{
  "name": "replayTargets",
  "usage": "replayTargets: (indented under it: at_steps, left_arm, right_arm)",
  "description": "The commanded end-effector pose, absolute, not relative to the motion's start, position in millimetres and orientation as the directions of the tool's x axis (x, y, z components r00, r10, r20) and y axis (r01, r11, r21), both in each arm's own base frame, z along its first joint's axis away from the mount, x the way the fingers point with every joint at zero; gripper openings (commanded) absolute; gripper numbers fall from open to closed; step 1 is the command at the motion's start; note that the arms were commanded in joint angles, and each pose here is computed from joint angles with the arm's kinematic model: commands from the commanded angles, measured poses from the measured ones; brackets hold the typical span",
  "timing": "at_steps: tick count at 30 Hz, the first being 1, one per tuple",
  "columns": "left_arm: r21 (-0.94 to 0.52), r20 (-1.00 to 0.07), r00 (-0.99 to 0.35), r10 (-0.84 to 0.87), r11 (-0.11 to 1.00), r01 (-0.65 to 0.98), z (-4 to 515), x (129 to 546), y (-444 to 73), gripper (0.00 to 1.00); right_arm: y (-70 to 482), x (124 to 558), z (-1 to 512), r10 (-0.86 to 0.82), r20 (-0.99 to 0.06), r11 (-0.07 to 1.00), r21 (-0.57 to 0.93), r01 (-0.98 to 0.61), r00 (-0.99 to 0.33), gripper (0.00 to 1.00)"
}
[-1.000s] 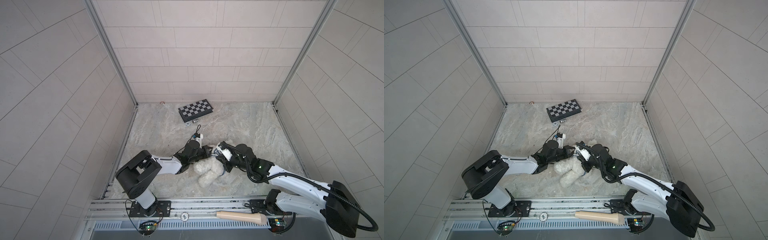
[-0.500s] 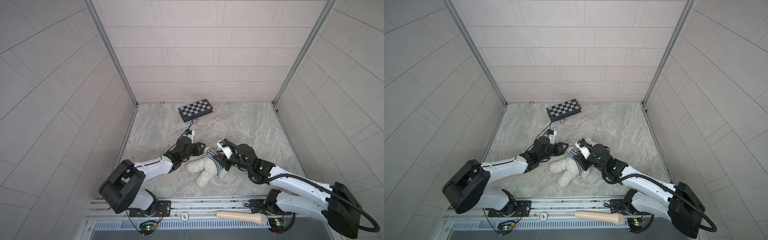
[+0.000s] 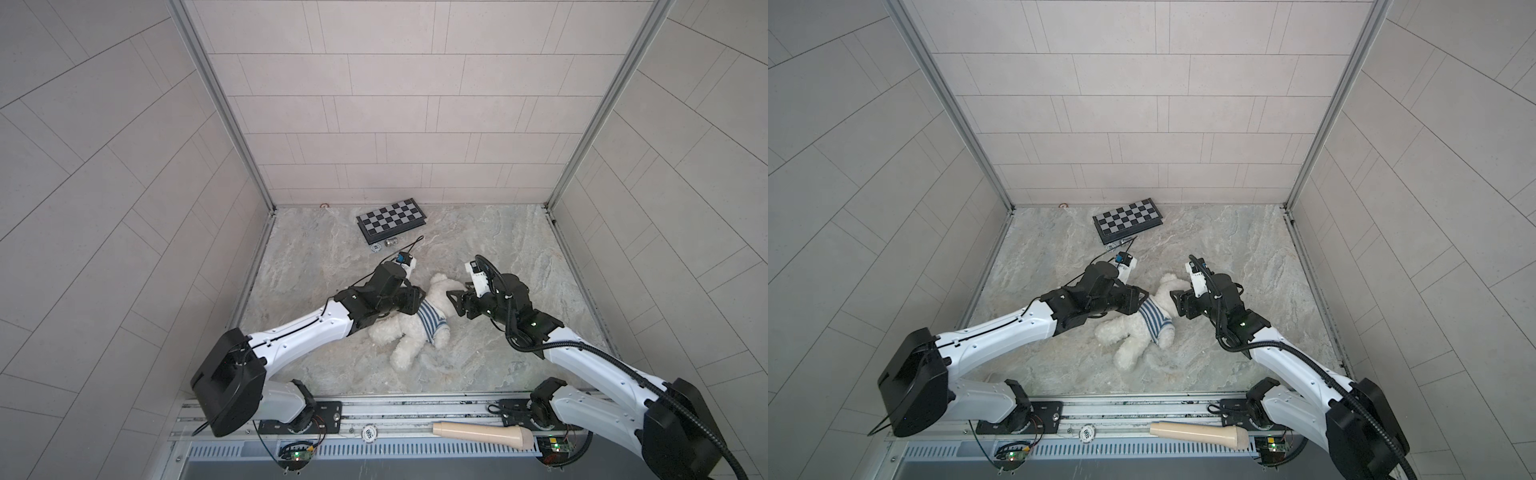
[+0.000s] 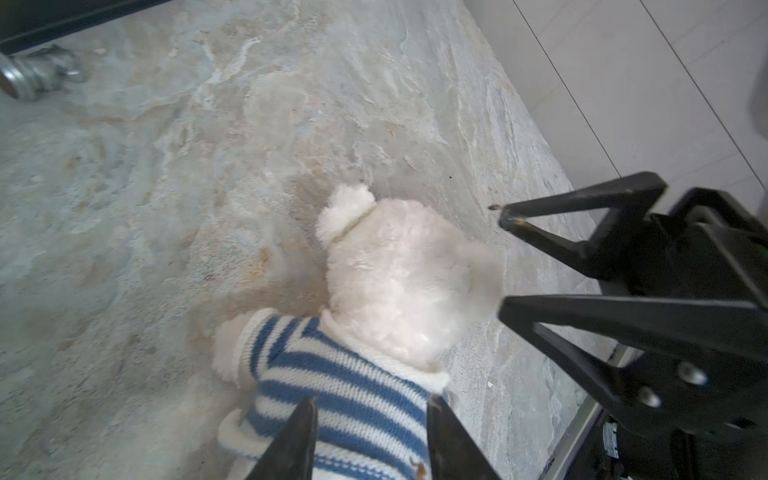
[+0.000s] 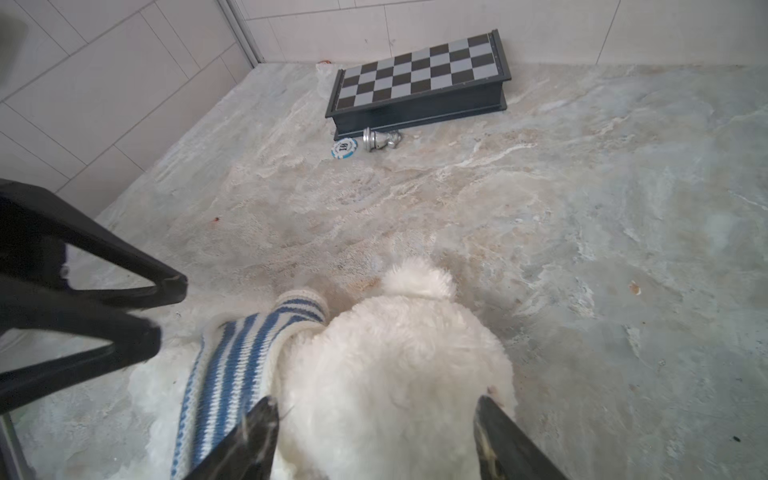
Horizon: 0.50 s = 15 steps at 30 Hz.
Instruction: Dress the teddy bear
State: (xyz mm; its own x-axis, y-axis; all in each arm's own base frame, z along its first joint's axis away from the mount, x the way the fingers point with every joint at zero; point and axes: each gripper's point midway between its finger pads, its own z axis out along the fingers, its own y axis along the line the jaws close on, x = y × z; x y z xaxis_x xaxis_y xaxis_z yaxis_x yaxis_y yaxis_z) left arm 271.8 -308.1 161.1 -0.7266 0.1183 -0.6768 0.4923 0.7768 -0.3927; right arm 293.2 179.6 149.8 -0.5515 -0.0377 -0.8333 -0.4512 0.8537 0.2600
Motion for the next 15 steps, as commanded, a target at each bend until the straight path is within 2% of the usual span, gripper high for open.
replayTargets:
  at_steps: [1, 3, 15]
  left_arm:
    - [-0.341, -0.642, -0.737, 0.213, 0.781, 0.523, 146.5, 266.9, -312.5, 0.41]
    - [-0.334, -0.622, -0.745, 0.241, 0.779, 0.531, 137.3, 263.7, -315.6, 0.37]
    - [-0.148, -0.553, -0.728, 0.406, 0.812, 0.565, 102.2, 232.9, -299.7, 0.32]
  right_arm:
    - [180.1, 298.8, 142.7, -0.041, -0.823, 0.856, 0.264, -0.445, -0.567, 0.79]
    - [178.9, 303.6, 136.3, -0.05, -0.817, 0.864, 0.254, -0.436, -0.575, 0.8]
    - [185.5, 317.1, 106.3, -0.065, -0.775, 0.86, 0.276, -0.429, -0.628, 0.81]
